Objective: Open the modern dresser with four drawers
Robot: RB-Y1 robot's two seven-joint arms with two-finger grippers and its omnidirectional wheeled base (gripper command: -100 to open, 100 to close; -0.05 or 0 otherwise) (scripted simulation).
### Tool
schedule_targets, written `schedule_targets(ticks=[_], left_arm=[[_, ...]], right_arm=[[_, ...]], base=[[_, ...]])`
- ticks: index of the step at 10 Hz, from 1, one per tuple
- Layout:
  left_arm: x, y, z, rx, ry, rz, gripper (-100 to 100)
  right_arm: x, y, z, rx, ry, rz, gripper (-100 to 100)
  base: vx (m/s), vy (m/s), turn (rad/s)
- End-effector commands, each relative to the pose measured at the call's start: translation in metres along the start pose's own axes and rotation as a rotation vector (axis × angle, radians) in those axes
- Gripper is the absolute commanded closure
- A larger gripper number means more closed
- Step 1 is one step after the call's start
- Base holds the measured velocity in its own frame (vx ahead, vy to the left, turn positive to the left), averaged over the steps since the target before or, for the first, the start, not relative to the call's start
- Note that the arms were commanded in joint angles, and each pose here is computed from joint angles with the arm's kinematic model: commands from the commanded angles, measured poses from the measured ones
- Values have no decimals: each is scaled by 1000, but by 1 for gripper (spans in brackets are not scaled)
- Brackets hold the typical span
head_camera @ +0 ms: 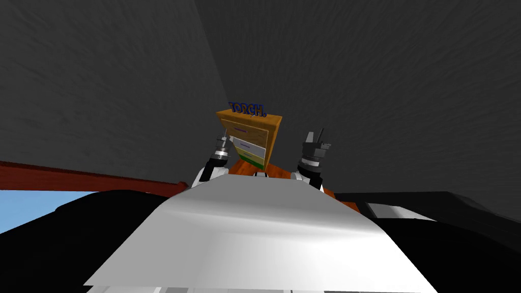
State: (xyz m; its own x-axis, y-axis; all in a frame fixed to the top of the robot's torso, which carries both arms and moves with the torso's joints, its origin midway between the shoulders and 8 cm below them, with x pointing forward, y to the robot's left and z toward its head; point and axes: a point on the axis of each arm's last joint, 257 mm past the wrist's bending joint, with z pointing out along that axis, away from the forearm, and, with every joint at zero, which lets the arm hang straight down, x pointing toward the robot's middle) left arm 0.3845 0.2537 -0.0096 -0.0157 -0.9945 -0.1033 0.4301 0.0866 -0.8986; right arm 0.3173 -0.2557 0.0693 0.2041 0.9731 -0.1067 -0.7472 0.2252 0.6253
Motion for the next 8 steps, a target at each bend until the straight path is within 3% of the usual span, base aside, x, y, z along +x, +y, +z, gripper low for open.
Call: schedule_targets(ticks=[1, 8], left_arm=[[4, 9, 0, -52, 15, -4, -100], [16, 39, -5, -205, 72, 10, -100]], right_arm=[[0, 0, 0, 0, 0, 0, 0], [0, 0, 0, 0, 0, 0, 0]], base=[[59, 18, -79], [49, 30, -90]])
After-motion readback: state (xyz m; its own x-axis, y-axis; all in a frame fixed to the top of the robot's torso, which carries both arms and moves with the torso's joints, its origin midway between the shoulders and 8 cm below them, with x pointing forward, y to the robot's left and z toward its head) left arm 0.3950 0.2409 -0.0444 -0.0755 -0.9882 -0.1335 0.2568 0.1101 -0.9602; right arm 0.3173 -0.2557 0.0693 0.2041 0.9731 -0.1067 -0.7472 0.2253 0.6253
